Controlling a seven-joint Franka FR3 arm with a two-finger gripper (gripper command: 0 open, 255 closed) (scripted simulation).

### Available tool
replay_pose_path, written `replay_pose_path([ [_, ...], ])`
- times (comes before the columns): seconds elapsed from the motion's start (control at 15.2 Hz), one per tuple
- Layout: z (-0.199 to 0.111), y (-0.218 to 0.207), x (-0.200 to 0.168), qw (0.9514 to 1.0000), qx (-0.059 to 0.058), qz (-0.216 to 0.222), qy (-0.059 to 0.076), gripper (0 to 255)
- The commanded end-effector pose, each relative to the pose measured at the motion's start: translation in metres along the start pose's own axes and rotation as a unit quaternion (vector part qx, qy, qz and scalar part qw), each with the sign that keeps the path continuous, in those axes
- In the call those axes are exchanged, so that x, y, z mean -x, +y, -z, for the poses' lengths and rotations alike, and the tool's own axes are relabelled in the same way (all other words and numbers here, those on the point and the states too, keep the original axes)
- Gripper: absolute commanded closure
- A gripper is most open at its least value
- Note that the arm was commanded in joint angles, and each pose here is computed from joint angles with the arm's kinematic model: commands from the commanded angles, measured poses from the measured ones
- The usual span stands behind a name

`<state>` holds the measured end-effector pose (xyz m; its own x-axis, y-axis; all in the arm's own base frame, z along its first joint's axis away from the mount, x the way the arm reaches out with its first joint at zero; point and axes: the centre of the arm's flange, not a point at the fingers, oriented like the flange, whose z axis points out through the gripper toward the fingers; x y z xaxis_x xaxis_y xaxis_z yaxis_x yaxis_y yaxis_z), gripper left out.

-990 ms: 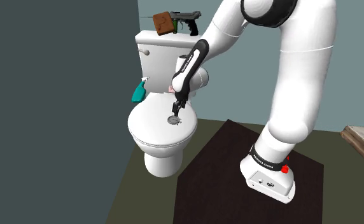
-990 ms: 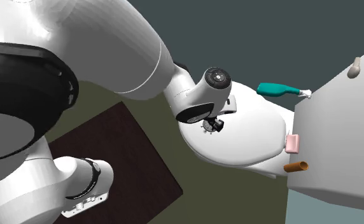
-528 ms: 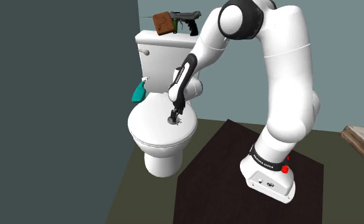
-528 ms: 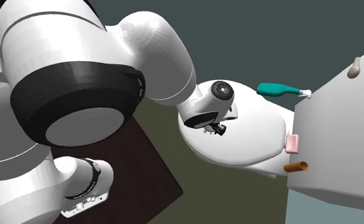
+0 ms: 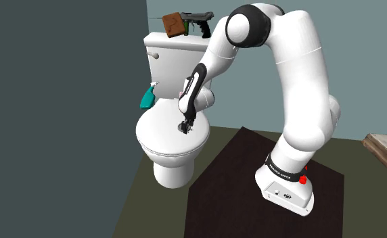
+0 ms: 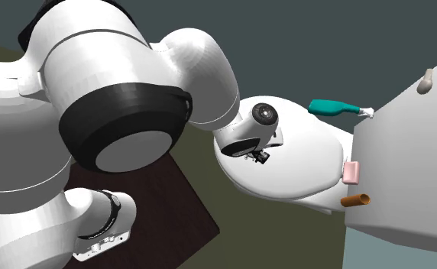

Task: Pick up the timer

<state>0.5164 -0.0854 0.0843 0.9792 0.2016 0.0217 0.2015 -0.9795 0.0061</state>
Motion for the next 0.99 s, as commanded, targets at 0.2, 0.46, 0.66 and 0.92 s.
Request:
replay_pose_path([
  [0.2, 0.0, 0.0, 0.0, 1.0, 0.0, 0.0, 0.0, 255],
  [0.46, -0.001, 0.0, 0.0, 1.0, 0.0, 0.0, 0.0, 255],
  [0.66, 0.015, 0.0, 0.0, 1.0, 0.0, 0.0, 0.0, 255],
  [0.92, 0.036, 0.0, -0.001, 1.0, 0.0, 0.0, 0.0, 255],
])
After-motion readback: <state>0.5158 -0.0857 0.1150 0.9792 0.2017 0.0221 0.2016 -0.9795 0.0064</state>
